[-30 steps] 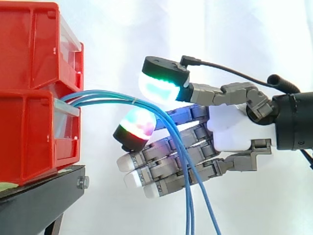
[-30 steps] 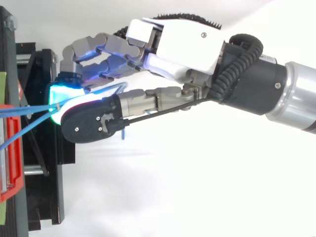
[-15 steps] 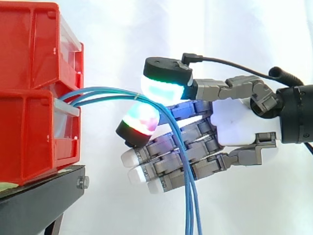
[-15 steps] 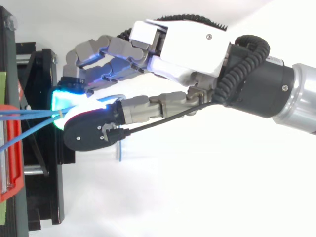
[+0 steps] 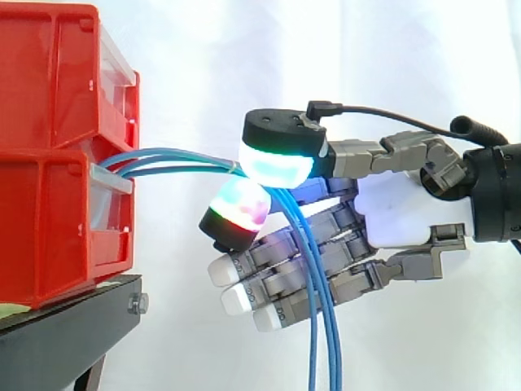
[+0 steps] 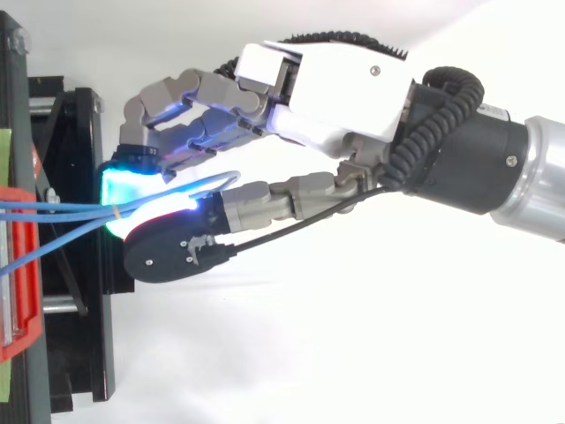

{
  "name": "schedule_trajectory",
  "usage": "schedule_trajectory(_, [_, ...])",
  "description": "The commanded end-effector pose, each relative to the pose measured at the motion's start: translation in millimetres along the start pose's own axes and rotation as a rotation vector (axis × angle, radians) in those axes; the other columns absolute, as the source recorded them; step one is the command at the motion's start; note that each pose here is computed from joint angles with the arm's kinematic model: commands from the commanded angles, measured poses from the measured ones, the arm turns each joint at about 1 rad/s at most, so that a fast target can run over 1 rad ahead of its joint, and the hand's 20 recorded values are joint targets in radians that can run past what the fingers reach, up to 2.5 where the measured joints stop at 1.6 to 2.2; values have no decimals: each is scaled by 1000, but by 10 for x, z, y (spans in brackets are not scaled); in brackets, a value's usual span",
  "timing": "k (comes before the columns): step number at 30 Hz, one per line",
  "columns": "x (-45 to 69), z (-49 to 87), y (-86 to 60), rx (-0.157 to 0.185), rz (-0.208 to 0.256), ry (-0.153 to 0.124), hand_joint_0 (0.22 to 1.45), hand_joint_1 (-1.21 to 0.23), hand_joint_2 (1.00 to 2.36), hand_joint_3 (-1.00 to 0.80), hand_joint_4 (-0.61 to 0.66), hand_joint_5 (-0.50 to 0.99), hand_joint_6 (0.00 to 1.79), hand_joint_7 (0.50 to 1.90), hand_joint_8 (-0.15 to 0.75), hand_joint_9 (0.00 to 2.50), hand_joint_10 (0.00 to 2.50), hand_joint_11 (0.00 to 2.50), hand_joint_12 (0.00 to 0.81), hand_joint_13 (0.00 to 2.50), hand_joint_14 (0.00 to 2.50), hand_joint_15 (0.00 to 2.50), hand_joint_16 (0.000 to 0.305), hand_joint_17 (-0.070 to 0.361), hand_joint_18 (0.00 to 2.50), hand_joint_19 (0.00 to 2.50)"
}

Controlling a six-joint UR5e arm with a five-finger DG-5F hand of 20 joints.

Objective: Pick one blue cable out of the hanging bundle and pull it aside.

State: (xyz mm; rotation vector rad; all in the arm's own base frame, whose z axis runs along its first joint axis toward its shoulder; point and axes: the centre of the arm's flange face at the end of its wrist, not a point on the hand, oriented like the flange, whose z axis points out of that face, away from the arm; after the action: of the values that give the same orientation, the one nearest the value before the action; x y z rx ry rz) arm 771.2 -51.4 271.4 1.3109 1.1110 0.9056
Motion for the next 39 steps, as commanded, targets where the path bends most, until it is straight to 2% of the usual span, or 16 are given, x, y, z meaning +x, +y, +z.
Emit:
schedule_trajectory(1, [6,-6,-4,5,7,2,729,-857,1026,-210,-43,-200,922,1108,254,713,12,390,374,657,10,271,45,101,550,205])
schedule_trajectory(2, [6,-6,-4,5,10,2,740,-882,1020,-285,4,-198,926,1147,254,717,12,397,375,663,10,272,45,101,558,206])
schedule_trajectory(7, [6,-9,-11,7,17,2,743,-904,1008,-428,46,-195,927,1111,250,727,12,394,373,675,10,265,45,101,573,199])
schedule_trajectory(9, [6,-6,-4,6,20,2,684,-908,1000,-500,102,-190,920,1093,252,735,12,394,371,676,10,269,44,100,576,206])
schedule_trajectory(13, [-6,-3,15,1,35,0,586,-866,1000,-500,139,-180,913,1034,260,753,12,400,374,684,11,281,45,100,579,228])
schedule_trajectory(15, [-17,6,41,-1,41,-2,508,-773,1000,-500,164,-173,898,1043,278,764,13,385,397,702,10,287,48,108,599,237])
schedule_trajectory(18, [-20,-2,42,9,39,-1,475,-628,1000,-500,174,-165,865,990,294,781,13,385,416,716,10,292,51,115,612,246])
schedule_trajectory(20, [-22,-10,34,17,37,1,476,-596,1000,-500,171,-164,860,1001,293,782,11,378,417,717,10,289,51,115,611,250])
schedule_trajectory(23, [-23,-13,31,20,40,1,548,-596,1000,-500,154,-165,850,1068,275,768,12,393,393,697,11,300,47,105,575,273])
schedule_trajectory(26, [-23,-13,31,20,42,1,588,-638,1013,-370,142,-165,865,1129,273,770,12,392,388,694,11,298,46,103,567,274])
schedule_trajectory(27, [-23,-13,31,20,42,1,605,-707,1021,-253,148,-168,867,1213,274,768,12,398,389,693,11,297,46,103,569,281])
schedule_trajectory(28, [-23,-11,39,18,43,1,605,-707,1021,-253,148,-168,867,1213,274,768,12,398,389,693,11,297,46,103,569,281])
schedule_trajectory(30, [-24,-10,44,18,43,-1,634,-767,1026,-146,38,-172,909,1213,274,774,12,403,385,709,11,302,46,104,602,275])
schedule_trajectory(35, [-25,-11,64,22,41,1,704,-816,1029,-118,-109,-180,929,1284,270,789,13,411,386,728,12,304,46,105,633,268])
schedule_trajectory(36, [-26,-11,64,22,41,-1,736,-847,1029,-140,-69,-184,921,1466,262,787,14,403,382,728,11,305,46,104,630,283])
schedule_trajectory(39, [-26,-11,64,22,41,-1,785,-871,1027,-204,-69,-181,920,1515,252,796,13,405,376,727,12,312,45,102,620,298])
